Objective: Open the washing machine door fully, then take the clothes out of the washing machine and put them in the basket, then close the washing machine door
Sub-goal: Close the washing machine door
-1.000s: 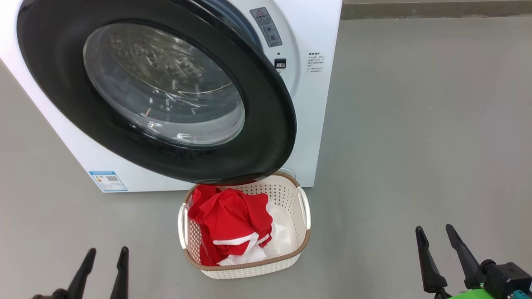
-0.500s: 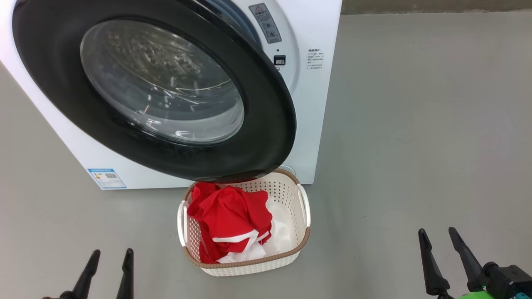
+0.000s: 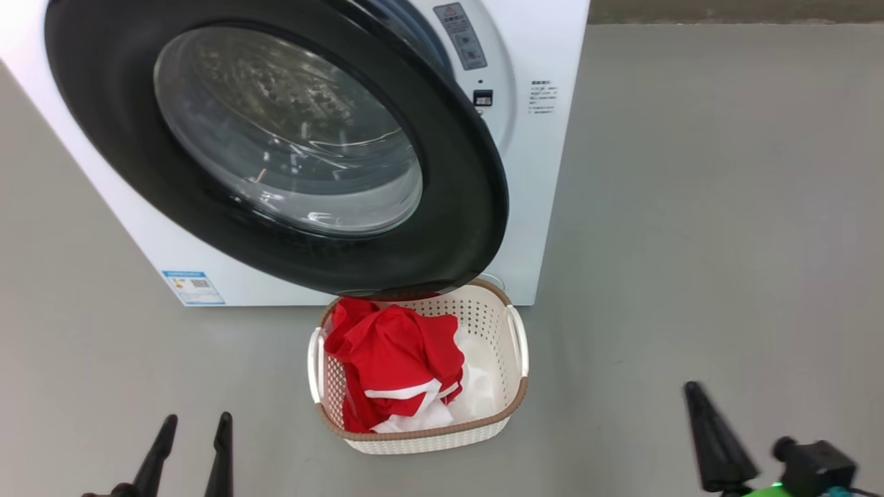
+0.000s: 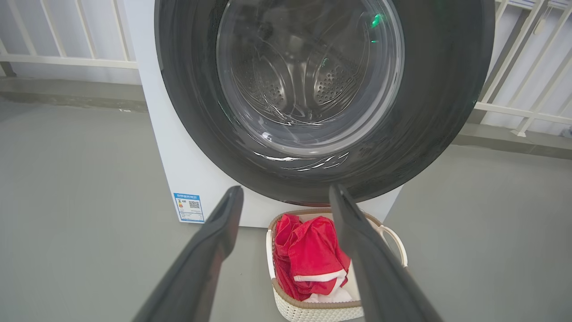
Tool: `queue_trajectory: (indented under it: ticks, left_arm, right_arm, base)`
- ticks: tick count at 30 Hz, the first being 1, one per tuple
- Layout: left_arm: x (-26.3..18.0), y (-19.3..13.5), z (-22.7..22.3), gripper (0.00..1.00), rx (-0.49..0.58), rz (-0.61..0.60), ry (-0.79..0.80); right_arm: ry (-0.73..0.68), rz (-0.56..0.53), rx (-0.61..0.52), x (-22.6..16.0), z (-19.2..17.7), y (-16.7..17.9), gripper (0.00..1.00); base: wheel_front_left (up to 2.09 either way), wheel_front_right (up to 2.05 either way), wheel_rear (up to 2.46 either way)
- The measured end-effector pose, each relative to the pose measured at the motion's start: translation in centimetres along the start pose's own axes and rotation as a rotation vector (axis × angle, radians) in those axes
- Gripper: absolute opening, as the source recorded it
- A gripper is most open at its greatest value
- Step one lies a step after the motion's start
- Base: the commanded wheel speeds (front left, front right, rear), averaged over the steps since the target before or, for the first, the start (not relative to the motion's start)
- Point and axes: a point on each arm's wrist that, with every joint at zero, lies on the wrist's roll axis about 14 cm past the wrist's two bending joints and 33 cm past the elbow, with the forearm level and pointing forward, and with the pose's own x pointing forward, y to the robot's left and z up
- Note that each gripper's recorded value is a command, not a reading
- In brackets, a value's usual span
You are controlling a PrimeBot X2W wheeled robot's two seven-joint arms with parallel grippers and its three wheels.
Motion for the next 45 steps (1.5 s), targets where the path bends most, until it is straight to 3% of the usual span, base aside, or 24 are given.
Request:
queue_trajectory:
  ticks: [3, 23, 33, 45]
  left_arm:
    - [-0.4, -0.1, -0.1, 1.00, -0.022, 0.016, -0.002]
    - [-0.2, 0.7, -0.2, 1.00, -0.075, 0.092, -0.007]
    - [1.7, 1.0, -0.1, 1.00, -0.086, 0.110, -0.009]
    - [3.6, 0.9, -1.3, 1.00, -0.095, 0.117, 0.028]
  right_arm:
    - [0.022, 0.083, 0.015, 0.8, -0.8, 2.8, 0.00]
    - [-0.118, 0.467, -0.001, 10.1, 3.8, 15.8, 0.00]
    - [-0.119, 0.543, -0.003, 13.8, 3.3, 18.8, 0.00]
    - [-0.102, 0.525, 0.009, 18.1, 1.3, 18.5, 0.00]
  base:
    - [0.00, 0.00, 0.00]
    - [0.00, 0.00, 0.00]
    - [0.00, 0.00, 0.00]
    - [0.00, 0.00, 0.00]
